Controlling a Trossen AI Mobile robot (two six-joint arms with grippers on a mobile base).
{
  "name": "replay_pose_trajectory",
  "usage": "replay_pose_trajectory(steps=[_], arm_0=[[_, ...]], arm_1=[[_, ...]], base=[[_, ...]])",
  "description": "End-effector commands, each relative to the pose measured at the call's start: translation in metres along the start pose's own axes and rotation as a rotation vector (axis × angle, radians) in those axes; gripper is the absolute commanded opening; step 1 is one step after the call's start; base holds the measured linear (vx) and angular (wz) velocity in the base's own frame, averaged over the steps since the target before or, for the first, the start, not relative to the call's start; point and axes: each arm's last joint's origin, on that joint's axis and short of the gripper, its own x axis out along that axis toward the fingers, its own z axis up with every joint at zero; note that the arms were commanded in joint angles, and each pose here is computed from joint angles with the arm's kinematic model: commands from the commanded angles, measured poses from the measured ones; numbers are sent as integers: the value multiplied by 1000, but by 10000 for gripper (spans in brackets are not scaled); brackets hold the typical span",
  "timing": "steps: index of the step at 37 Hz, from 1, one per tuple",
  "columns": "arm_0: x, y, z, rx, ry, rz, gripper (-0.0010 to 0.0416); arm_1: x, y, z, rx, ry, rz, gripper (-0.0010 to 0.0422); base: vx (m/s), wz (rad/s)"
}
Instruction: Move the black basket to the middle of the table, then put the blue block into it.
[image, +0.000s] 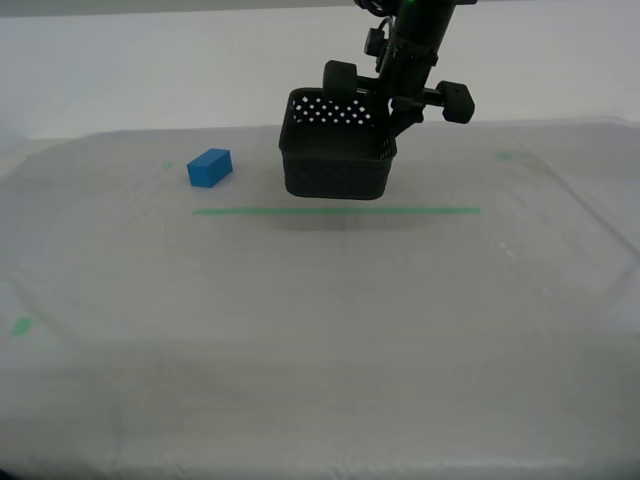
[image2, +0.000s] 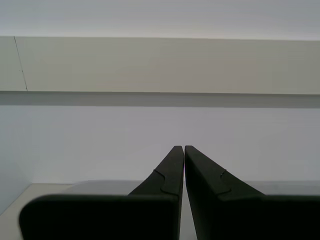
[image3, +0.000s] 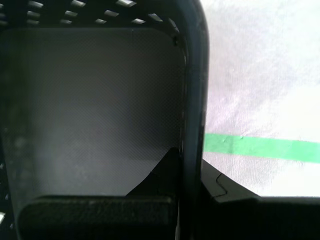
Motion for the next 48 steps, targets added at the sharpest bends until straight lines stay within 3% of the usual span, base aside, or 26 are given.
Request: replay_pose_trajectory(steps=[1,24,48], arm_0=[[5,0,0,14,-3,-6,-1],[54,-6,-3,8,40,-71,-1],[58,-13,-2,0,14,-93,1]], arm_1=[[0,0,1,2,-5,1,0],[0,0,-3,1,28,1,0],[0,0,-2,1,27,1,0]], base=[[0,0],[0,0],[0,0]])
